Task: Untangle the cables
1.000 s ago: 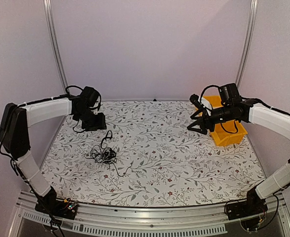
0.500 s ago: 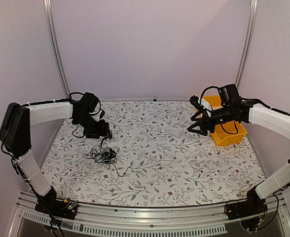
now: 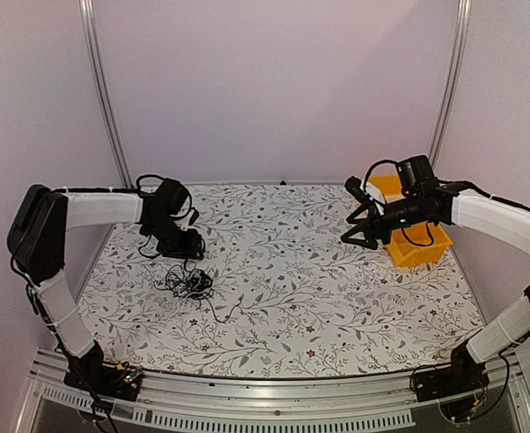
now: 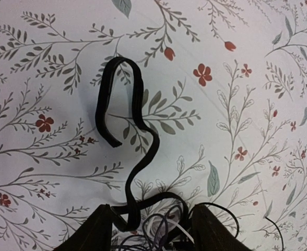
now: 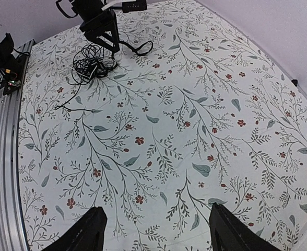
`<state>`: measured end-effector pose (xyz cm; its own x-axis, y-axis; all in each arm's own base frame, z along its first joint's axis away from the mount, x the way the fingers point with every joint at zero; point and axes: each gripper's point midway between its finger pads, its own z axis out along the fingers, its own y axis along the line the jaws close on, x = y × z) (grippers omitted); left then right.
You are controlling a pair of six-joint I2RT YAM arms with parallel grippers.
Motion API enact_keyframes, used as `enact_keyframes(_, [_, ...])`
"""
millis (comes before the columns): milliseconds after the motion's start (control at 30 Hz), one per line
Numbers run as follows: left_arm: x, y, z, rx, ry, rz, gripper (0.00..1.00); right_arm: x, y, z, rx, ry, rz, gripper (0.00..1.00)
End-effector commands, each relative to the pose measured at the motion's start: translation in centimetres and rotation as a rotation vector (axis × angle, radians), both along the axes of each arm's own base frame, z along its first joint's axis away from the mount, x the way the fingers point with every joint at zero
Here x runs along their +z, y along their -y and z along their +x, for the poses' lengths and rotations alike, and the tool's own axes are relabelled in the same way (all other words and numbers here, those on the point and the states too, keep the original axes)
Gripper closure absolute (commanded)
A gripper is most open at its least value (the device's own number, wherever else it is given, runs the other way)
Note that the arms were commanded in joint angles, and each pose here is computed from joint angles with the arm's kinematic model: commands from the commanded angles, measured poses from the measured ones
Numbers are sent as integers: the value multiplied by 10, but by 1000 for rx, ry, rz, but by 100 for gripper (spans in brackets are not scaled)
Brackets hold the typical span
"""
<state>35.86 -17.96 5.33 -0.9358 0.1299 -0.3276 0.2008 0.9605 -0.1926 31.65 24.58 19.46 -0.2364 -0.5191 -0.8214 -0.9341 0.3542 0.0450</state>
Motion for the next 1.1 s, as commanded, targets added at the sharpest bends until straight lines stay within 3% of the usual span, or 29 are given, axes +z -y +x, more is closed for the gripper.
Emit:
enact_keyframes(0, [-4,-3,22,-9,76,78,46,-1,-4,-2,10,-18,16,28])
enact_keyframes(200, [-8,7,36,-64,76,77,54,-5,-3,-6,5,-33,15,28])
enact_keyframes(333, [-12,21,36,-101,41,22,75,-7,-2,-7,4,-32,7,28])
enact_keyframes(500, [-12,35,30,-109,9,-28,86,-7,-1,-6,3,-25,4,28])
enact_keyframes(600, [-5,49,22,-136,8,-52,100,-7,-1,-5,2,-25,2,28])
enact_keyframes(733, [20,84,11,-201,37,-132,100,-4,-3,-4,8,-23,11,28])
enact_keyframes(900, [60,148,-16,-355,110,-356,100,1,-8,1,15,-30,31,28])
enact_keyframes(1067, [65,187,-50,-478,104,-512,100,0,-13,8,18,-48,40,29])
